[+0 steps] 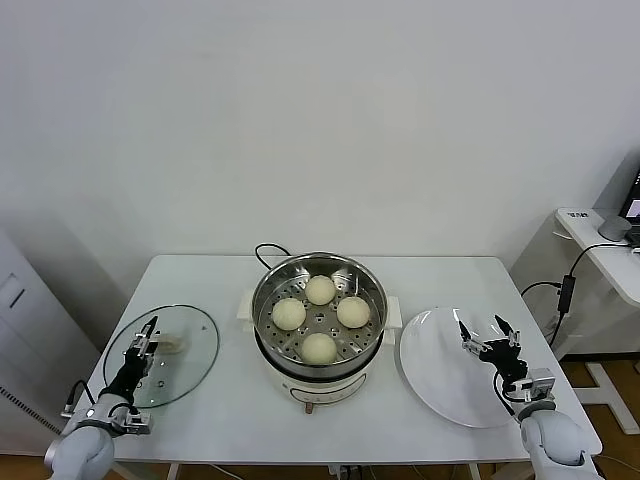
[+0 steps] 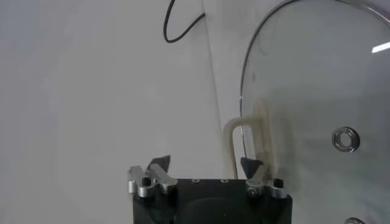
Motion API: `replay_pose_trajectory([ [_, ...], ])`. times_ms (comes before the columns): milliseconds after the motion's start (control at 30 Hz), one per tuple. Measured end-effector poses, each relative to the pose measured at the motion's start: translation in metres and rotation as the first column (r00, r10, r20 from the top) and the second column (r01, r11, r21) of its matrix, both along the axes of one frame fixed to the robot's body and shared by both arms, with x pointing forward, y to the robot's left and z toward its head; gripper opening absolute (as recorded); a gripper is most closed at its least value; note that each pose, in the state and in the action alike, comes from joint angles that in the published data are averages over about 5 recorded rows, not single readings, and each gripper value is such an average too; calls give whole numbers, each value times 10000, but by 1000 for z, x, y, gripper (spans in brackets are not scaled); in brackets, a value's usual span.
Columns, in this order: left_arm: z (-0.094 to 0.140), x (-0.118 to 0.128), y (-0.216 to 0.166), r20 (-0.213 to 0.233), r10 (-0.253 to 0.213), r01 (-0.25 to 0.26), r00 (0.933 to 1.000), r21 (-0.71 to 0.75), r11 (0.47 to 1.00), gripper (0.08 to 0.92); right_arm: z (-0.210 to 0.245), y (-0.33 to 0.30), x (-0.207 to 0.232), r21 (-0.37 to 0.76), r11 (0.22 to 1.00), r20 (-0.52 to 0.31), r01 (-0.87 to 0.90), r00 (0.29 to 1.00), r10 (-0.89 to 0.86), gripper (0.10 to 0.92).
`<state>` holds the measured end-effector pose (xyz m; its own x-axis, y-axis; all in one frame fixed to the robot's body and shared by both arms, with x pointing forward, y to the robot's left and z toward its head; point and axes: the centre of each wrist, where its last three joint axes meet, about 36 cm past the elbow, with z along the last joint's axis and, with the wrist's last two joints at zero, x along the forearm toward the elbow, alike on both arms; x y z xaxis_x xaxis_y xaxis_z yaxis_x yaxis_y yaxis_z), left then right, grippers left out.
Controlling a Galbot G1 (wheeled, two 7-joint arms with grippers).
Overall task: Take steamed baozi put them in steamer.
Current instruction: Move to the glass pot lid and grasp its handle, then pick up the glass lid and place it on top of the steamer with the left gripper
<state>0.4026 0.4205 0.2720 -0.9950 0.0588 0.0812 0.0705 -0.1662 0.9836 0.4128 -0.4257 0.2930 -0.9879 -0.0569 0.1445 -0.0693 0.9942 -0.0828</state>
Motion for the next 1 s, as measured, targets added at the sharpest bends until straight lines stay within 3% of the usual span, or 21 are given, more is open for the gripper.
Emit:
replay_pose_trajectory([
  [300,12,1,5,116,-6,9,9999,-250,9997,278,0,1,2,-56,10000,-20,-38,10000,38,823],
  [500,33,4,8,349,88,-71,9994,-501,9987,123,3,0,4,-116,9999,30,-64,10000,64,823],
  [1000,133,17,-15,1104,388,-260,9931,-1150,9930,104,14,0,5,-110,9998,214,-178,9996,181,823],
])
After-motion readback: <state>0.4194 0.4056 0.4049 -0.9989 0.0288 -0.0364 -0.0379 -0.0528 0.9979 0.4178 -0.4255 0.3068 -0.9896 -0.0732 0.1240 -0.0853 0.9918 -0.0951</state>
